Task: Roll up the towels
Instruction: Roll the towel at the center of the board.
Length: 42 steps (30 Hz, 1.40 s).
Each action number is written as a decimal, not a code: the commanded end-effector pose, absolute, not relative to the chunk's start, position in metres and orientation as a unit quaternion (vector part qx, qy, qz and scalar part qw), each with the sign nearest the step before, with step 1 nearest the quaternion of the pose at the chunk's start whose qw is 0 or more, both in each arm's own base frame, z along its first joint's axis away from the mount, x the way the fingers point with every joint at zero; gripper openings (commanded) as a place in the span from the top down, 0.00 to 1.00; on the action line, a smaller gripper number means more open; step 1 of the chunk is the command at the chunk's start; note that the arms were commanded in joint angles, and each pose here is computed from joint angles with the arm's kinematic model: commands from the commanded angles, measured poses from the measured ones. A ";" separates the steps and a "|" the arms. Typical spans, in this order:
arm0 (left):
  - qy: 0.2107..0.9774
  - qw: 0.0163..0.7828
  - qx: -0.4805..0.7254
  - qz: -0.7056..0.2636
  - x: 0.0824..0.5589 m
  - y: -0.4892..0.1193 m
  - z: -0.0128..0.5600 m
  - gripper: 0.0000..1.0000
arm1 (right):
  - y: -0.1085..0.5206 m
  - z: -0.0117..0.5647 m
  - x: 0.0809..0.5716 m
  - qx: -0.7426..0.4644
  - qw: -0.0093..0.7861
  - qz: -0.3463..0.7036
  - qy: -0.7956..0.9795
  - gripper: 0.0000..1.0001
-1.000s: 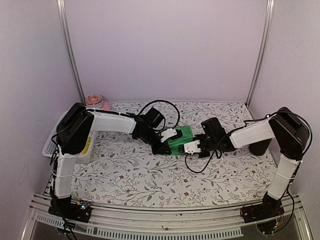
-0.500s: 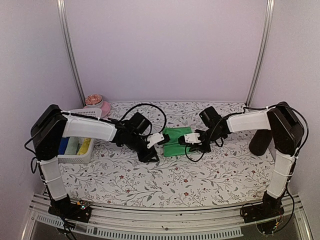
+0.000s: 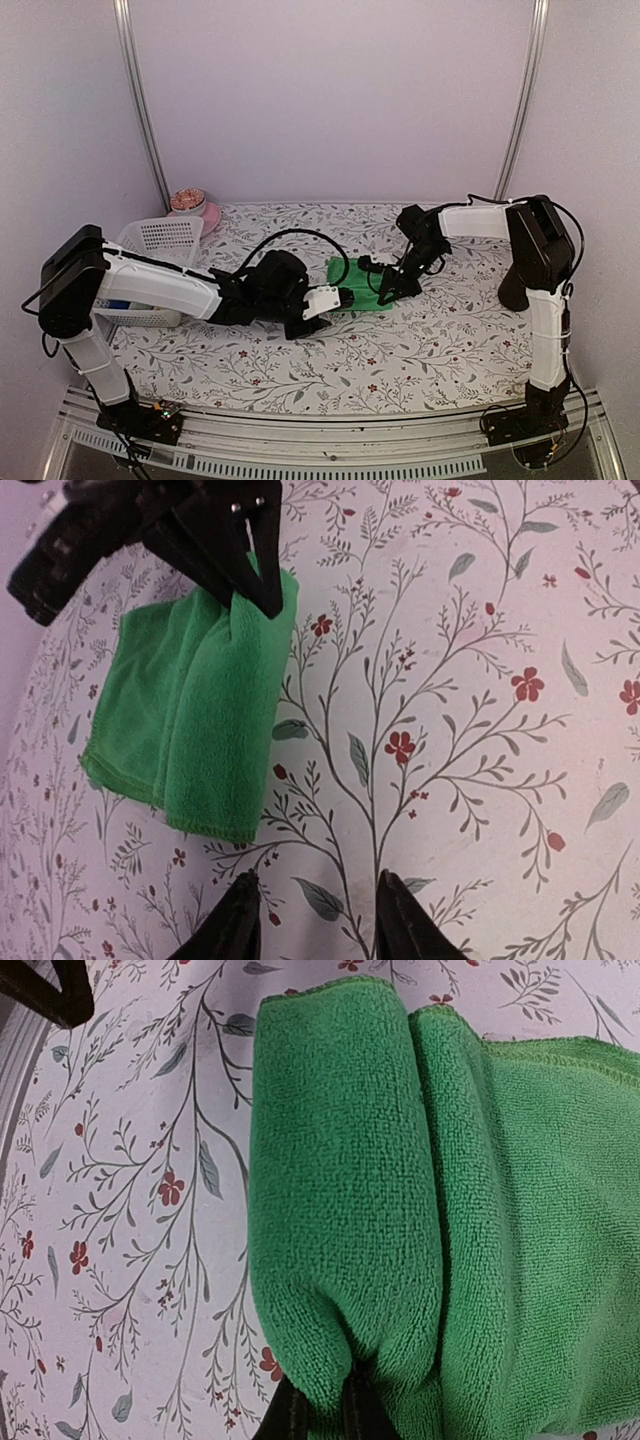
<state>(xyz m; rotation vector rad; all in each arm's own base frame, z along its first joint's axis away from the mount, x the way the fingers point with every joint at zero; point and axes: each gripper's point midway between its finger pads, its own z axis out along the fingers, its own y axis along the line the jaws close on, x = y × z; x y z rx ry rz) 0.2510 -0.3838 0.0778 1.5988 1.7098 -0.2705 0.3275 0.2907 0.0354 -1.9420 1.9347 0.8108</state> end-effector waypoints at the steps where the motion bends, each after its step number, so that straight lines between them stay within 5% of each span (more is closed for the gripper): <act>1: 0.623 0.453 0.636 -0.049 0.268 -0.404 0.091 0.61 | 0.276 0.020 0.297 -0.620 0.037 0.343 0.704 0.93; 10: 0.602 0.461 0.652 0.016 0.298 -0.424 0.067 0.57 | 0.273 0.019 0.304 -0.609 0.034 0.350 0.711 0.92; 31: 0.601 0.453 0.659 0.004 0.317 -0.438 0.042 0.45 | 0.270 0.014 0.300 -0.616 0.020 0.351 0.705 0.91; 35: 0.616 0.424 0.664 -0.013 0.318 -0.440 0.033 0.52 | 0.270 0.017 0.299 -0.619 0.021 0.351 0.702 0.91; 42: 0.643 0.363 0.671 -0.069 0.309 -0.436 0.028 0.94 | 0.270 0.027 0.307 -0.627 0.044 0.344 0.698 0.83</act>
